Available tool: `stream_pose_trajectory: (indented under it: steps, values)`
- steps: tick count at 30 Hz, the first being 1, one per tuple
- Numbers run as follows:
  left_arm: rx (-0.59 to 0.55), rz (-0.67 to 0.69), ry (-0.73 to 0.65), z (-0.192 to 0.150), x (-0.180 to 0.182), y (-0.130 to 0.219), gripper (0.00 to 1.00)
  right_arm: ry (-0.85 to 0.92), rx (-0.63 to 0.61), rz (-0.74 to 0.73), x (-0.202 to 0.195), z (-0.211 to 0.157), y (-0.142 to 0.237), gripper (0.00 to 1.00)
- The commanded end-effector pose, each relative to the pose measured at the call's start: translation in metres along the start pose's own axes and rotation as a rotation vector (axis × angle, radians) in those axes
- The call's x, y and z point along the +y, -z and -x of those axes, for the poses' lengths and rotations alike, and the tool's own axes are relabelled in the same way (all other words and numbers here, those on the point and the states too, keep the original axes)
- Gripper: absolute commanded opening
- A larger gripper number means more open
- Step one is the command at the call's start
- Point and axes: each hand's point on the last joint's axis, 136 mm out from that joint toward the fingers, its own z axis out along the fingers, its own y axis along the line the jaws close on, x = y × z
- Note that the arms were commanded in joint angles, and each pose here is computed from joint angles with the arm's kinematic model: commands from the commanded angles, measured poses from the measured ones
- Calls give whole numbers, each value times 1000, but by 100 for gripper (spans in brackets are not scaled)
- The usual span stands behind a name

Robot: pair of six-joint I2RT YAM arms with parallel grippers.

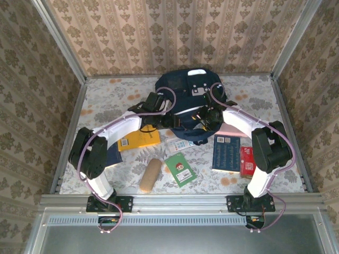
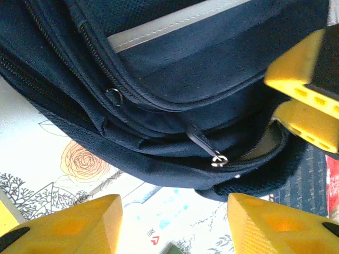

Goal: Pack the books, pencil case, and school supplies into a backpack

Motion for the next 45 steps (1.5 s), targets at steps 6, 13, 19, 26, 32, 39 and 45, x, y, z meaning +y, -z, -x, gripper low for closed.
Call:
stream_pose_trajectory:
  steps: [6,13,19,26,32,39,45]
  values:
    - [9,-8,102,-3,16,-23,50,-116,-7,-50,-24,16,-43,28]
    - [-50,15,151,8,32,0,52,-33,-44,66,-3,26,-31,0]
    - [-75,65,37,25,27,28,58,272,-91,386,73,25,33,0]
    - [-24,87,-285,46,-2,45,60,496,-178,495,100,22,87,0]
    - [-26,-39,-54,57,-12,37,61,492,-183,533,99,20,89,0]
    - [0,29,-322,36,-23,31,60,473,-152,568,102,17,89,0]
    - [93,-6,-303,32,-10,7,61,468,-137,601,108,14,95,0]
